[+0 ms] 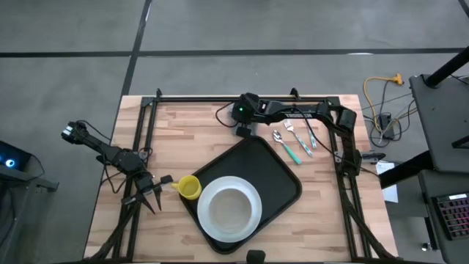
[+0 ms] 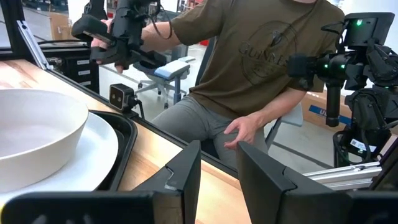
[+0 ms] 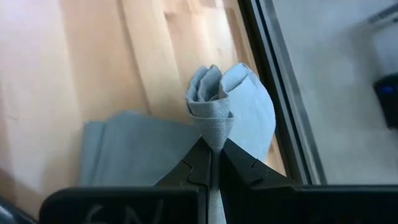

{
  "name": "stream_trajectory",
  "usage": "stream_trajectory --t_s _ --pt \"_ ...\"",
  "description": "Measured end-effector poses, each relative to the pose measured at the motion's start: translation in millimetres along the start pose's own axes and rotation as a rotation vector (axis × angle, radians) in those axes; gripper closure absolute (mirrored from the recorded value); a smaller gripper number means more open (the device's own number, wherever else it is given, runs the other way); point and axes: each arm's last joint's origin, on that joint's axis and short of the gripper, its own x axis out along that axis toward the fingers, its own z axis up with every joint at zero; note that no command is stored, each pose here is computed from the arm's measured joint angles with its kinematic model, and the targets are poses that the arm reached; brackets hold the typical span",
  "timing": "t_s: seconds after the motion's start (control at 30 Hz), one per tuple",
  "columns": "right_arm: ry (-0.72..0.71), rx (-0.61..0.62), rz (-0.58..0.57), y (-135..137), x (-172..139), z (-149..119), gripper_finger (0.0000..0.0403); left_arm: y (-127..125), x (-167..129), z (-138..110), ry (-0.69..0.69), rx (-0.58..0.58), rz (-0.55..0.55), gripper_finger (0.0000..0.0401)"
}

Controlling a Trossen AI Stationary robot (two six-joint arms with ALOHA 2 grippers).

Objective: Set up tray
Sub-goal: Put the gray napkin on the black tray to the right of the white plate

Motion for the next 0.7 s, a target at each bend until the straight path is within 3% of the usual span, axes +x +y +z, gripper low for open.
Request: stream_trajectory --t_s 0.43,0.7 --pt "-0.113 -0.019 0.117 -7.1 -2.6 6.2 0.0394 0.1 0.0 0.0 0.0 0.0 0.004 0.0313" --pt "-0.269 0.024 0.229 -16.6 -2.7 14.7 0.0394 0.1 0.0 0.0 0.0 0.0 0.003 0.0313"
